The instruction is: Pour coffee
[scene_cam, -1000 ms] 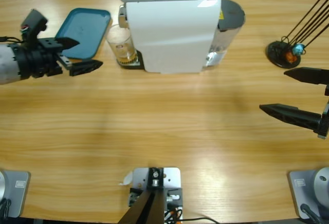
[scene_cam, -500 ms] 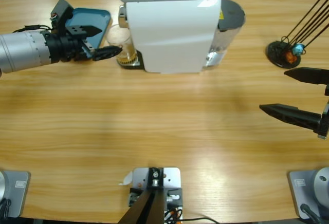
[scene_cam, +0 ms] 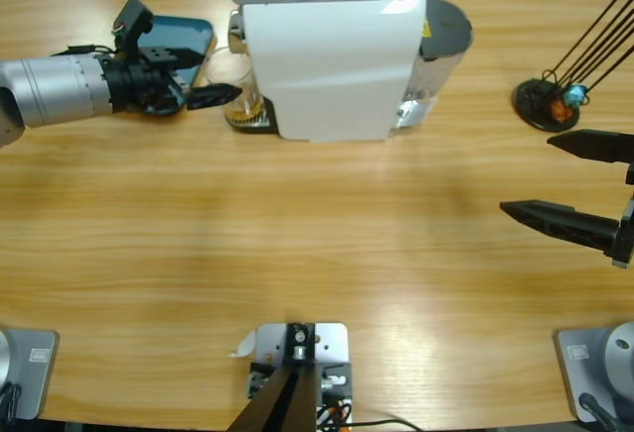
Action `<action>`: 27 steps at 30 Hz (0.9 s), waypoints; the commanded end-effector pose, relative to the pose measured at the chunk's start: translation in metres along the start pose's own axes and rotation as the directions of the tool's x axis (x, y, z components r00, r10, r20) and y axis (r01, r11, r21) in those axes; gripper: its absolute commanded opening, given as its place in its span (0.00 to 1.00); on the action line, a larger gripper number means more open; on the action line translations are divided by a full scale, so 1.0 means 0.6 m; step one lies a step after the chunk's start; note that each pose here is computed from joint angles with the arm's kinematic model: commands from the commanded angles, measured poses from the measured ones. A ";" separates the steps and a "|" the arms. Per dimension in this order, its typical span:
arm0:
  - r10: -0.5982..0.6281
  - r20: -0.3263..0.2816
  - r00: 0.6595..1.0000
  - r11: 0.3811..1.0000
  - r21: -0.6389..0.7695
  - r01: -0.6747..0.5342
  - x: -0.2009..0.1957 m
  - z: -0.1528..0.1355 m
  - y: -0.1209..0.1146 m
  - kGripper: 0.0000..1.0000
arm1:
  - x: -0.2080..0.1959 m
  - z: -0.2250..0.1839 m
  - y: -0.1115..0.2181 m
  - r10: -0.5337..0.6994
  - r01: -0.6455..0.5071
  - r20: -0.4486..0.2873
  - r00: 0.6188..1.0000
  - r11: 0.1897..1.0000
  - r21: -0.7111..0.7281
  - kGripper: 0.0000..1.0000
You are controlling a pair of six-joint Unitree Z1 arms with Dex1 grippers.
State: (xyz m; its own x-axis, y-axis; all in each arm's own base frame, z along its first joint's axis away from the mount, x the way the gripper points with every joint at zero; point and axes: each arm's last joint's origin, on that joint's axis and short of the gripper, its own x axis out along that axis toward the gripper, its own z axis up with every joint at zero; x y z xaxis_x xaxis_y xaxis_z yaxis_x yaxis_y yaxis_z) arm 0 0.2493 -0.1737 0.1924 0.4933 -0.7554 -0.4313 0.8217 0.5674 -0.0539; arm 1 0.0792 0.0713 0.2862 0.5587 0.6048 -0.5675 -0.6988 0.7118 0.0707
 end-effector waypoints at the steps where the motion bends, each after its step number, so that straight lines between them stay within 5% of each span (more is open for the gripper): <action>1: -0.016 -0.032 0.999 1.000 -0.028 0.015 0.030 -0.018 0.023 1.00 | 0.012 -0.014 -0.001 -0.006 0.007 -0.044 0.999 1.000 0.003 1.00; 27: -0.077 -0.034 0.996 0.996 -0.052 0.075 0.072 -0.023 0.040 0.98 | 0.014 -0.012 -0.001 -0.007 0.007 -0.051 0.999 1.000 0.004 1.00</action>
State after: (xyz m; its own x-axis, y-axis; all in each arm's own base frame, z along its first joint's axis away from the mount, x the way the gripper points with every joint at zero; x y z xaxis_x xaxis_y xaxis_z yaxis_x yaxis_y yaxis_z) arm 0 0.2800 -0.1865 0.1800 0.4540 -0.7846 -0.4222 0.8410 0.5339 -0.0879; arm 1 0.0797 0.0717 0.2859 0.5572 0.6036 -0.5703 -0.6986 0.7120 0.0710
